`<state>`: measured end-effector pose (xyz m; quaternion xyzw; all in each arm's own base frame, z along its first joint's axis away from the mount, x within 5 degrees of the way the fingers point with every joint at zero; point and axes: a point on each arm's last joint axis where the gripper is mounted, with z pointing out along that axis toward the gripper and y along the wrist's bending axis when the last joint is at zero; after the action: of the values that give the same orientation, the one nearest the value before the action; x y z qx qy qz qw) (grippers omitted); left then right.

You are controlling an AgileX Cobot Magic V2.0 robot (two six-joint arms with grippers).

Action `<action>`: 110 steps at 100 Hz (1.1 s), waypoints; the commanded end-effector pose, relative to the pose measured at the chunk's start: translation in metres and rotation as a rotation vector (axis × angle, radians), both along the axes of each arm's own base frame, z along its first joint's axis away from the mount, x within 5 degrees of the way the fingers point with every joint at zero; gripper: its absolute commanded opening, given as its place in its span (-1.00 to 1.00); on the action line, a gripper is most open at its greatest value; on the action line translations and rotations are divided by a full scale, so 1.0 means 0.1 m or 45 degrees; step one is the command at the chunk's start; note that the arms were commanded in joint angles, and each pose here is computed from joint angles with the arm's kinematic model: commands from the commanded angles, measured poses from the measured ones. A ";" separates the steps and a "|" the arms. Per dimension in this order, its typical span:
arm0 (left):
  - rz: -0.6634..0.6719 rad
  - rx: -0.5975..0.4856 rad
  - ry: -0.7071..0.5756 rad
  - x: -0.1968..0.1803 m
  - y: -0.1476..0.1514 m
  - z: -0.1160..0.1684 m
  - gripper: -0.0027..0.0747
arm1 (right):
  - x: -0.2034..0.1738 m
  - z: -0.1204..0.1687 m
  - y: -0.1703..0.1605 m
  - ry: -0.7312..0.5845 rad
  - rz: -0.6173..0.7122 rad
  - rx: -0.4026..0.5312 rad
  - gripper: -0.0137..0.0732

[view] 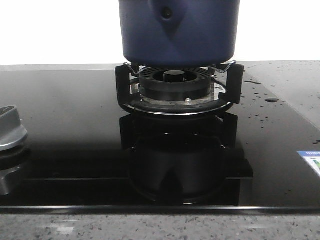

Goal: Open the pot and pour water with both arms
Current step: 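Lower the held lid onto the pot and release with the left gripper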

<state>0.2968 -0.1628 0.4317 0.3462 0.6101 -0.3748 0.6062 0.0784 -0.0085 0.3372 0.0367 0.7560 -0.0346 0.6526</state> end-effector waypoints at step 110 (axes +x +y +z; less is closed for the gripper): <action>0.761 -0.109 0.037 -1.96 1.20 -1.07 -0.98 | -0.17 -0.08 0.20 -0.396 0.373 -0.098 -0.84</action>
<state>0.1016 -0.0425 0.3147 0.1325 0.6886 -0.1886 0.6875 0.0628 0.0112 0.3140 -0.0936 0.6803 0.0343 0.7261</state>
